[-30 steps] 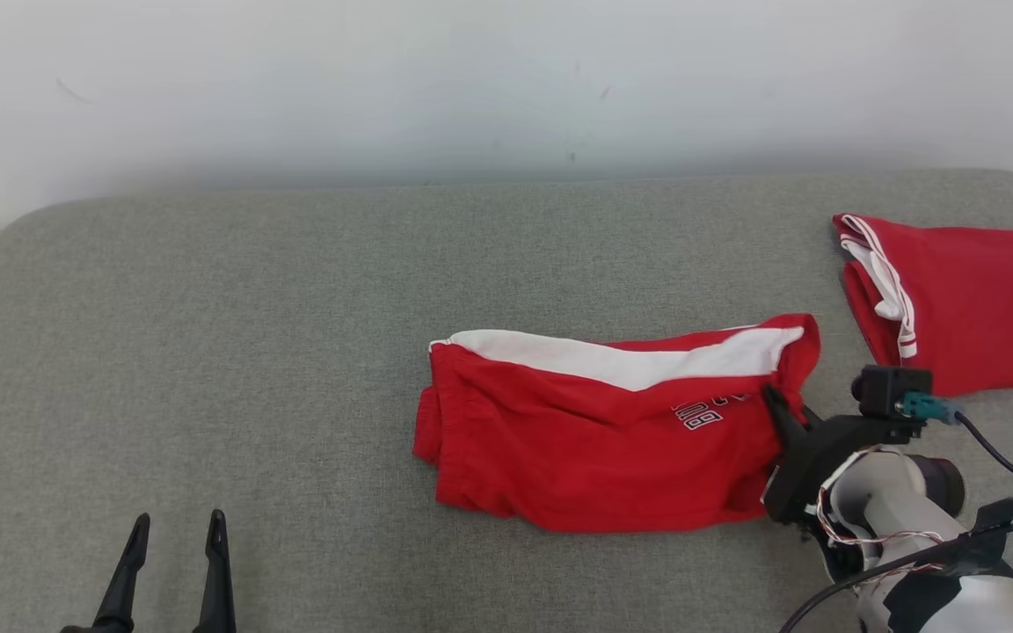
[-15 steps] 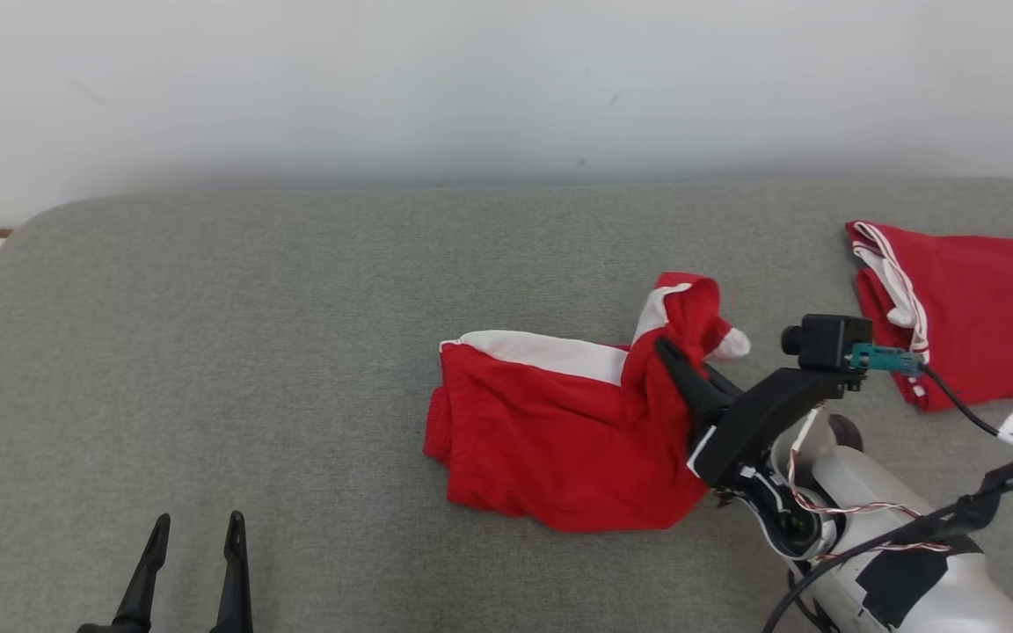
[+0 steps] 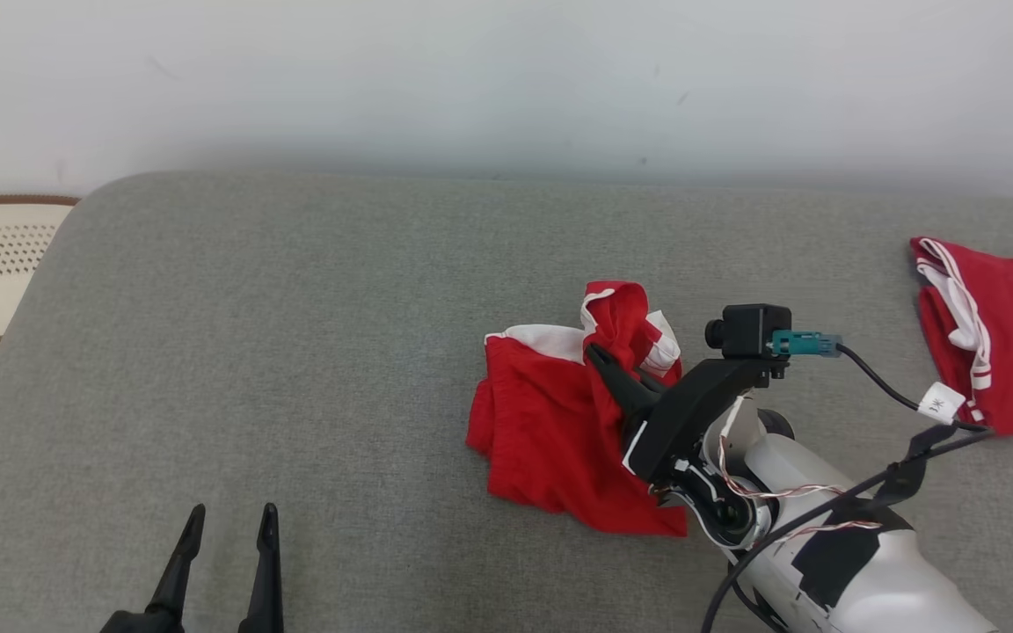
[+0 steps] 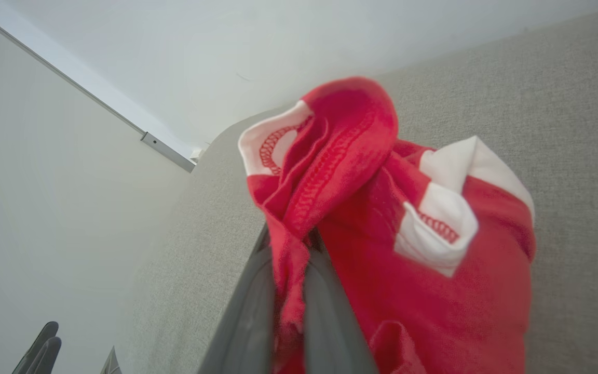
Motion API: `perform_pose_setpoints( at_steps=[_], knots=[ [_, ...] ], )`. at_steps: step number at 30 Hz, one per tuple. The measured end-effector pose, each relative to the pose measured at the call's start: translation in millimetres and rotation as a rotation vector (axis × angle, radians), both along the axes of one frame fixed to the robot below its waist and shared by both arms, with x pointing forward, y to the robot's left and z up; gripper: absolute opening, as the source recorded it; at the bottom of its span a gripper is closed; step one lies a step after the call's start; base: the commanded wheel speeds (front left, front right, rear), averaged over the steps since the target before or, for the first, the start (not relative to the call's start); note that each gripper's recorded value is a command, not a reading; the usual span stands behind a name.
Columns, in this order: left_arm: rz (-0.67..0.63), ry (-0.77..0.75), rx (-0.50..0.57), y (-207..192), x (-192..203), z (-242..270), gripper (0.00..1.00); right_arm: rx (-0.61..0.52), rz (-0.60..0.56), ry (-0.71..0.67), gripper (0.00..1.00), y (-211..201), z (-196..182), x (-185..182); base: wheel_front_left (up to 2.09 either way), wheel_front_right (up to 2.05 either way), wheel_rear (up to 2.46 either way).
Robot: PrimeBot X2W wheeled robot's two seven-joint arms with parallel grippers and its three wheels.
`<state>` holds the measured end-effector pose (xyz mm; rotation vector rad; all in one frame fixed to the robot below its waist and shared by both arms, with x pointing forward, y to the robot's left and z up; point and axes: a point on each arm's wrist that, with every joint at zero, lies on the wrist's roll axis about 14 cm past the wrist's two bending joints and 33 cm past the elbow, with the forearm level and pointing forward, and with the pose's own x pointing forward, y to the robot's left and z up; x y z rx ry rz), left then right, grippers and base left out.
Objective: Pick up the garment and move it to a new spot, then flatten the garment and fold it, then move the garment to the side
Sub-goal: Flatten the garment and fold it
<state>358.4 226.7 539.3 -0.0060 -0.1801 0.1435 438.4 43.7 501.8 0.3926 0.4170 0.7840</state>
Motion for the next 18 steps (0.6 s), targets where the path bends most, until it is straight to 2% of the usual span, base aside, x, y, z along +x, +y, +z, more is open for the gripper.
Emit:
perform_pose_setpoints(
  at_steps=[14,15,16,17,18],
  knots=[
    [0.014,0.021,-0.018,2.4,1.6,-6.4,1.00,-0.069,0.023,0.052,0.00,27.9,-30.3,6.4,0.00,0.00,0.00],
    [0.015,0.022,-0.017,2.9,1.9,-6.7,1.00,-0.072,0.024,0.052,0.16,29.1,-32.0,6.1,0.00,0.00,0.00],
    [0.017,0.024,-0.017,3.3,2.1,-7.2,1.00,-0.073,0.026,0.050,0.44,30.3,-32.6,6.1,0.00,0.00,0.00],
    [0.017,0.025,-0.017,3.6,2.2,-7.4,1.00,-0.073,0.028,0.049,0.98,31.4,-32.7,5.9,0.00,0.00,0.00],
    [0.019,0.026,-0.017,4.0,2.1,-7.8,1.00,-0.071,0.028,0.043,1.00,32.3,-32.0,5.9,0.00,0.00,0.00]
  ],
)
